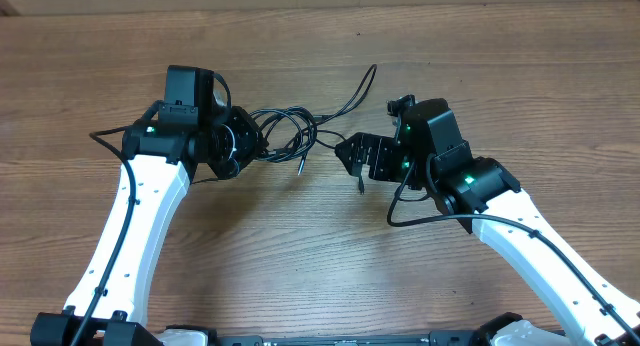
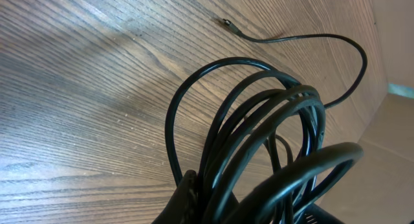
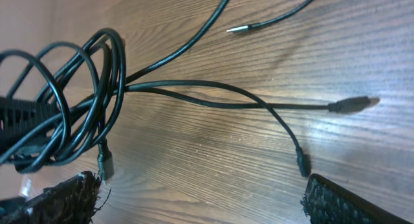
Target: Untangle cables
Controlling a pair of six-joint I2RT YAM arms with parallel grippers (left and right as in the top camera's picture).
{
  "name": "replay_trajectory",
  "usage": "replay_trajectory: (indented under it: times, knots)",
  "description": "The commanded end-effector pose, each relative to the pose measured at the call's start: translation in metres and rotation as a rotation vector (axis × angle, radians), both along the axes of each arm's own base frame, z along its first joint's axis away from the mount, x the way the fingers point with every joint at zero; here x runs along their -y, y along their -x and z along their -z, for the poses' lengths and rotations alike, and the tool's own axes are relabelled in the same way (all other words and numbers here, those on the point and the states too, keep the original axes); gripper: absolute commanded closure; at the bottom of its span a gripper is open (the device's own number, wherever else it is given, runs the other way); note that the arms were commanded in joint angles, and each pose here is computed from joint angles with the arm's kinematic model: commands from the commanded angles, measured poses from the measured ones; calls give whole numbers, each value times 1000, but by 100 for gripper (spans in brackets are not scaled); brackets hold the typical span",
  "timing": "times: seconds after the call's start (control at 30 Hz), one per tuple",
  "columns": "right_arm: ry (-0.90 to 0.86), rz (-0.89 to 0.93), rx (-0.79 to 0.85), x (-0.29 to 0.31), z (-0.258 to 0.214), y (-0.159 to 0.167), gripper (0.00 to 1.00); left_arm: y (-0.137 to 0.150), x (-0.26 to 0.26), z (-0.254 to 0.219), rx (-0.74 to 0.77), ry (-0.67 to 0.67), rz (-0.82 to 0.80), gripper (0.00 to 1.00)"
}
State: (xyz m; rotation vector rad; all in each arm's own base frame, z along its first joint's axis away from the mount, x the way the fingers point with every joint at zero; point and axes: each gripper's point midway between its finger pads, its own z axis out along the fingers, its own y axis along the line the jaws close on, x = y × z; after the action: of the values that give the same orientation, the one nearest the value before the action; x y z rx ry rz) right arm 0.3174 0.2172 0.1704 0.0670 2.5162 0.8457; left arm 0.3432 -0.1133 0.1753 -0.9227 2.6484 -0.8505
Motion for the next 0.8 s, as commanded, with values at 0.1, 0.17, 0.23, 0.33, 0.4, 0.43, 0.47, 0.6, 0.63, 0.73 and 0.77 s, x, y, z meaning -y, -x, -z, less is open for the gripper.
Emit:
replay_trajectory:
  times: [0.1, 0.17, 0.23, 0.33, 0.4, 0.43, 0.47, 0.6, 0.63, 0.73, 0.77]
  knots:
    - [-64, 89, -32, -1, -12, -8, 0, -1, 0, -2, -12, 18, -37, 96]
    - [-64, 88, -32, -1, -12, -8, 0, -1, -1, -2, -12, 17, -36, 96]
    - [-63, 87, -33, -2, -12, -7, 0, -1, 0, -2, -10, 16, -33, 96]
    - [-69, 83, -31, -3, -13, -7, 0, -2, 0, -3, 11, 1, 3, 96]
    - [-89, 63, -32, -7, -16, -6, 0, -4, 1, -4, 78, -38, 100, 96]
    - [-103, 49, -33, -10, -17, -5, 0, -6, 1, -6, 125, -67, 162, 96]
    - [-119, 32, -31, -13, -20, -4, 0, -9, 2, -8, 179, -98, 230, 96]
    - [-124, -72, 53, -22, -30, -5, 0, -8, 18, -17, 392, -151, 562, 96]
    - [-117, -104, 82, -24, -32, -5, 0, -6, 22, -19, 420, -141, 606, 96]
    - [-110, -208, 165, -32, -40, -3, 0, 0, 33, -26, 494, -108, 714, 96]
    - [-112, -243, 192, -35, -43, -2, 0, 1, 35, -28, 513, -102, 739, 96]
